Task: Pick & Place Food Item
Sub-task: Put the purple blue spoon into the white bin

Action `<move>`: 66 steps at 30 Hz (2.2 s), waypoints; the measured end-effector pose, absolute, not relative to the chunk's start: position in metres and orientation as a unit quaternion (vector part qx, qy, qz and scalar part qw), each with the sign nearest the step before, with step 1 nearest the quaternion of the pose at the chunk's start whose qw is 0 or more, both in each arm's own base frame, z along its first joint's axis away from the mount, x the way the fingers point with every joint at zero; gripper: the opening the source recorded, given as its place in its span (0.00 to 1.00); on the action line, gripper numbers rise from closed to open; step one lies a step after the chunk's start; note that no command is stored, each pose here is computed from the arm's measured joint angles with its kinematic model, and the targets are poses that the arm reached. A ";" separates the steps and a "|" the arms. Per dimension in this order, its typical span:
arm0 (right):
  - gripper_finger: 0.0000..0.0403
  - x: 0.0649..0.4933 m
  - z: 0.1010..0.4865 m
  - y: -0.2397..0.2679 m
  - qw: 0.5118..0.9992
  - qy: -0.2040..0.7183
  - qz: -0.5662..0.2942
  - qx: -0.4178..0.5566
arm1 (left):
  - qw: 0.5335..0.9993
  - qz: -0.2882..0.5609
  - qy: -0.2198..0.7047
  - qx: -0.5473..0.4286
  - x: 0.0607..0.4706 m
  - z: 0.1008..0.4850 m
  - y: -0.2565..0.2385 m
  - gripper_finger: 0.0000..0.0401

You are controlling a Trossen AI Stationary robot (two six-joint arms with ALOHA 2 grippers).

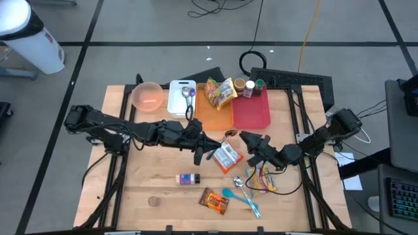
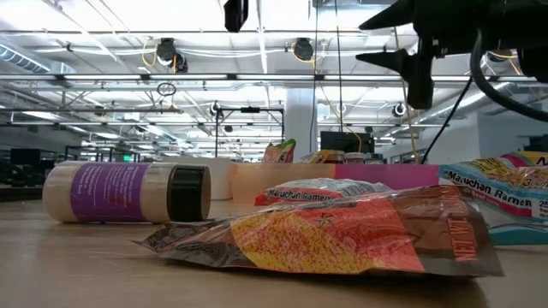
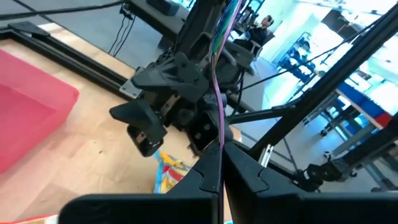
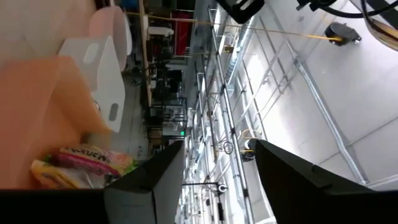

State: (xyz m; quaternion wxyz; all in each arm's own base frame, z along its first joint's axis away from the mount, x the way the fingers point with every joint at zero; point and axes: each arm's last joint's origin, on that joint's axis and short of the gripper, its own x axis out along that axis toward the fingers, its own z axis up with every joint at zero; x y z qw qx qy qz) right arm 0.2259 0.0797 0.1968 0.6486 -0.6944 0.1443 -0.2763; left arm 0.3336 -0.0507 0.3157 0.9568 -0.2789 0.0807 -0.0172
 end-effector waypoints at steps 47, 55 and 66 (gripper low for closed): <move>0.46 0.267 0.252 0.074 0.545 0.066 -0.301 -0.779 | 0.942 0.033 0.111 -0.316 0.333 0.307 -0.043 0.01; 0.46 0.263 0.250 0.082 0.550 0.104 -0.300 -0.772 | 0.946 0.023 0.111 -0.304 0.334 0.308 -0.041 0.01; 0.46 0.263 0.248 0.083 0.540 0.098 -0.290 -0.784 | 0.944 0.019 0.114 -0.308 0.333 0.308 -0.042 0.02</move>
